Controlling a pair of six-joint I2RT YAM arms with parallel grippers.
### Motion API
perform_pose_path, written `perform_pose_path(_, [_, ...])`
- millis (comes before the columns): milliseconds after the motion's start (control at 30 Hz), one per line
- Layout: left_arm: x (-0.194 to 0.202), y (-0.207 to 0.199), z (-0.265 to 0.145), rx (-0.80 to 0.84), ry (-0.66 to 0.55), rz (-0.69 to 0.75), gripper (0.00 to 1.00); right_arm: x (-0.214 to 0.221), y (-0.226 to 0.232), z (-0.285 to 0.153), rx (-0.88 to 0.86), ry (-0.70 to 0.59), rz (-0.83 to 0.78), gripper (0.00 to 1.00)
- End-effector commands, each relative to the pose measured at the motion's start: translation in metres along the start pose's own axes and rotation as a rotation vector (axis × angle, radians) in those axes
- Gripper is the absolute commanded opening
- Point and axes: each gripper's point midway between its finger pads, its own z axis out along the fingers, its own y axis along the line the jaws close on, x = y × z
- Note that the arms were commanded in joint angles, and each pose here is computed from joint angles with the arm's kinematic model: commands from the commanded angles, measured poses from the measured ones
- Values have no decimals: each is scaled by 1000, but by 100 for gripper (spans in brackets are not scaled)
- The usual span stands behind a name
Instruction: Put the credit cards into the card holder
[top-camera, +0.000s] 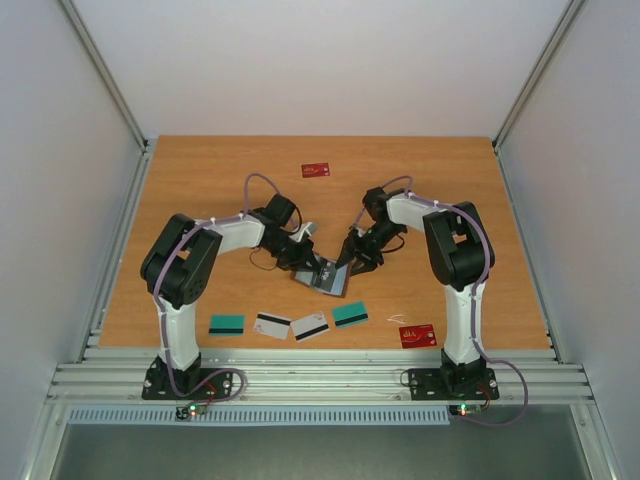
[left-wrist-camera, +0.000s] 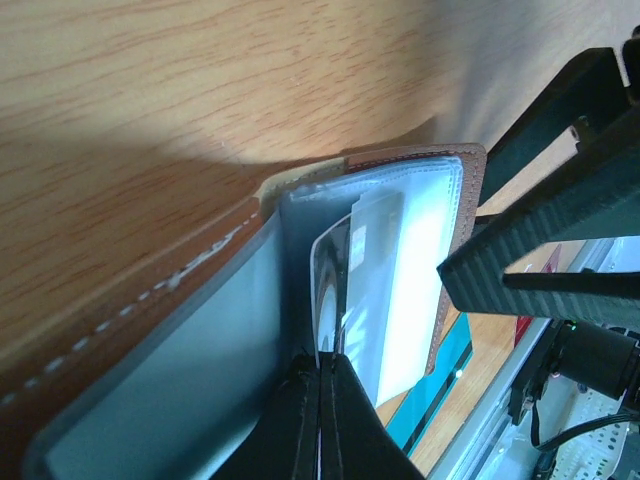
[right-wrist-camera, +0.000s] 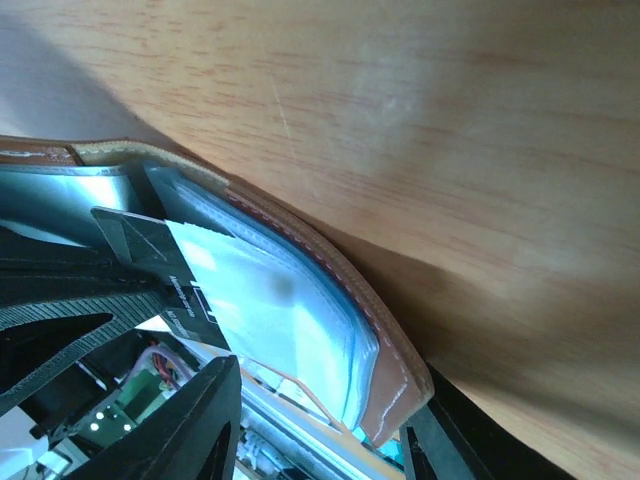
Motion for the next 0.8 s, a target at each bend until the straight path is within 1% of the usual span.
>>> perform_pose_path(0, [10, 20, 10, -86, 10, -59, 0, -14, -28, -8, 123, -84, -44, 48])
perform_pose_path(133, [9, 21, 9, -94, 0, -82, 0, 1, -27, -19, 139, -95, -75, 48])
perform_pose_path(200, [8, 20, 8, -91, -4, -85, 0, 10, -25, -22, 128, -101, -75, 46])
perform_pose_path(267, [8, 20, 9, -90, -6, -91, 0, 16, -25, -23, 112, -110, -66, 40])
perform_pose_path(333, [7, 20, 9, -87, -10, -97, 0, 22, -23, -20, 89, -111, -57, 31])
perform_pose_path(400, [6, 20, 10, -87, -16, -104, 0, 25, -23, -16, 82, -110, -54, 23])
perform_pose_path(500, [5, 21, 10, -90, -19, -111, 0, 24, -24, -9, 82, -105, -46, 14])
perform_pose_path(600, [5, 21, 11, -93, -19, -114, 0, 20, -24, -3, 84, -99, -40, 10])
perform_pose_path(767, [5, 19, 11, -95, -19, -117, 0, 17, -25, 6, 95, -87, -38, 7])
